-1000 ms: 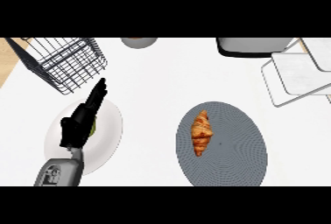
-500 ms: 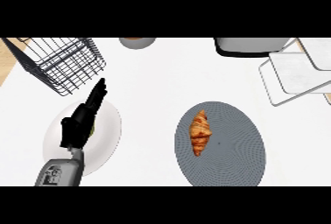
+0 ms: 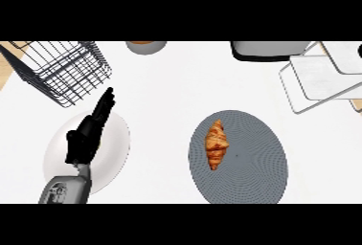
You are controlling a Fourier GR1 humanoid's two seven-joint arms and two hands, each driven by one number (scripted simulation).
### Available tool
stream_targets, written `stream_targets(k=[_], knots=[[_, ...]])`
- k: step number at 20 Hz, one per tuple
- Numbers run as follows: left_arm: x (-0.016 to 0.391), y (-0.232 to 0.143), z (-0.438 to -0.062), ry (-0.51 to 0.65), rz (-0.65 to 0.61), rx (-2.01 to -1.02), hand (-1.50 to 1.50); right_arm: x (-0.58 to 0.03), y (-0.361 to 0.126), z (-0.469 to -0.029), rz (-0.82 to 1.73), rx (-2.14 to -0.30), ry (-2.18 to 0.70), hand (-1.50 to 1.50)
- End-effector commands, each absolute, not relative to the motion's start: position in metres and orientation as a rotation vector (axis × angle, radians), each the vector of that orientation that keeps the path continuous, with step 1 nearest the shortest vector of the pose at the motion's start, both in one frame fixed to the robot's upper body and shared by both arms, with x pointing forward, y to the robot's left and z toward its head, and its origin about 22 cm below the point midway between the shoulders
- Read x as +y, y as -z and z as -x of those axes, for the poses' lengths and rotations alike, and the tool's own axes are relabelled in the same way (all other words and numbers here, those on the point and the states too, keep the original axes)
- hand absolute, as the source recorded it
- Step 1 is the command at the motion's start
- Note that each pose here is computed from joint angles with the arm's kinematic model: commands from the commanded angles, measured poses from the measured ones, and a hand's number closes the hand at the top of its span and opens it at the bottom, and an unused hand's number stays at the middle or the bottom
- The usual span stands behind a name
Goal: Pick the eggplant from the placemat and place it in the tiered shelf
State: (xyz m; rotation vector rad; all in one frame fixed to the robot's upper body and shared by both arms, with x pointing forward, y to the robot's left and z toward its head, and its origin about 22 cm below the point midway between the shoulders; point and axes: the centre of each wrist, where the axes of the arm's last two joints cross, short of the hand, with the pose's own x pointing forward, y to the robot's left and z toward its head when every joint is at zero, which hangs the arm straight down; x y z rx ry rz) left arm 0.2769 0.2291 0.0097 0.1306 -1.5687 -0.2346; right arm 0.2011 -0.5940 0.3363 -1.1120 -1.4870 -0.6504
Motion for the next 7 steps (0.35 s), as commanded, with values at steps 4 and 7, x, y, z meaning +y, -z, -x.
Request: stream_targets(k=[4,7], knots=[[0.221,-0.002,-0.278,0.229,-0.125,-1.577,0.00,-0.642,-0.332,-0.114,1.120,-1.417,0.507,-1.50],[0.236,-0.018,-0.281,0.247,-0.152,-1.576,0.00,-0.657,-0.311,-0.087,1.079,-1.451,0.550,-1.50]])
